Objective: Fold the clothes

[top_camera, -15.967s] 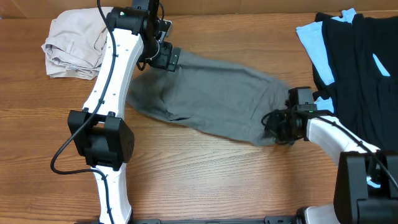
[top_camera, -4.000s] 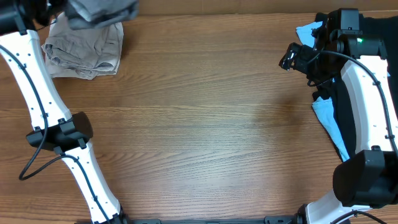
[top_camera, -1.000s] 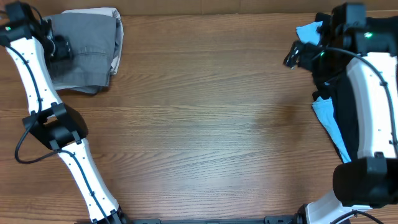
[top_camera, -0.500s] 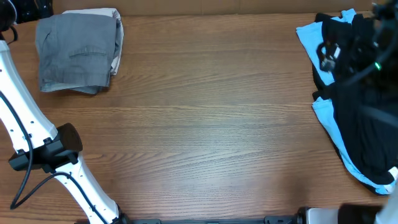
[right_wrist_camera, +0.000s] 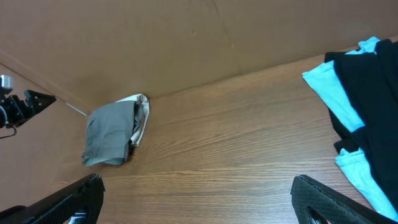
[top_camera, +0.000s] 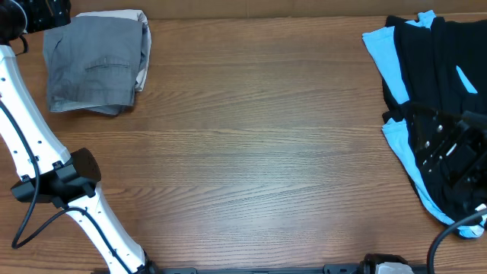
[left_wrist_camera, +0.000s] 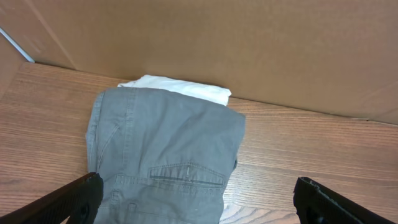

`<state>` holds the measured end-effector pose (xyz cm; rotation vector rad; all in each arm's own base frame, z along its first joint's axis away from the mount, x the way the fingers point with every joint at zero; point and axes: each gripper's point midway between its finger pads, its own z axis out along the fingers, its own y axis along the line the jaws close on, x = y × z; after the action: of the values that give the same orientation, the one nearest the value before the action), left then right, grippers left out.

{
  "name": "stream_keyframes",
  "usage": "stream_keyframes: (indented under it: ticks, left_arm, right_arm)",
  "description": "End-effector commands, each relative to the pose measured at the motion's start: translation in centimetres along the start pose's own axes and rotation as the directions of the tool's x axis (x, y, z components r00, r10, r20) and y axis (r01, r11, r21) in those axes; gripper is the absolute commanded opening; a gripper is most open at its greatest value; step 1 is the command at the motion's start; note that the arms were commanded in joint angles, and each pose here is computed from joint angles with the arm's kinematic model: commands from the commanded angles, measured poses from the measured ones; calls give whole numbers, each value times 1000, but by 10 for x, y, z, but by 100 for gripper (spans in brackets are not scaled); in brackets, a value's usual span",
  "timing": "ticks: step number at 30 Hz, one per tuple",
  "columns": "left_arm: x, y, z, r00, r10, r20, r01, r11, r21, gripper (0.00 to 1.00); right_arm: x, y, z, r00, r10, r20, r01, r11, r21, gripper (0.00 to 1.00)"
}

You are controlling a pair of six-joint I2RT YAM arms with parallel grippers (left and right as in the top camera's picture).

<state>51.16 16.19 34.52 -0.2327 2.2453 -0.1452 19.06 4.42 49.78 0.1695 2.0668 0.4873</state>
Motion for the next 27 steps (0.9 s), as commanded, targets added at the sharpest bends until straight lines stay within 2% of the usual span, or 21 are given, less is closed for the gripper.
stream_keyframes:
  ticks: [1, 4, 8, 14, 20, 27]
  left_arm:
    - [1, -4, 2, 1000, -12, -4, 13, 1000, 20, 100]
    - [1, -4, 2, 1000, -12, -4, 13, 1000, 20, 100]
    - [1, -4, 2, 1000, -12, -4, 13, 1000, 20, 100]
    - [1, -4, 2, 1000, -12, -4, 13, 1000, 20, 100]
    - [1, -4, 2, 1000, -12, -4, 13, 1000, 20, 100]
    - [1, -4, 2, 1000, -12, -4, 13, 1000, 20, 100]
  right_arm:
    - [-1, 2, -4, 1000, -22, 11, 22, 1000, -6, 100]
    - [0, -3, 0, 1000, -22, 4, 22, 1000, 16, 100]
    - [0, -31, 3, 1000, -18, 26, 13, 987, 158, 100]
    - [6, -48, 14, 984, -62, 168, 31, 983, 182, 100]
    - [43, -73, 47, 946, -99, 308, 54, 987, 151, 100]
    - [107, -105, 98, 919, -114, 379, 80, 991, 105, 100]
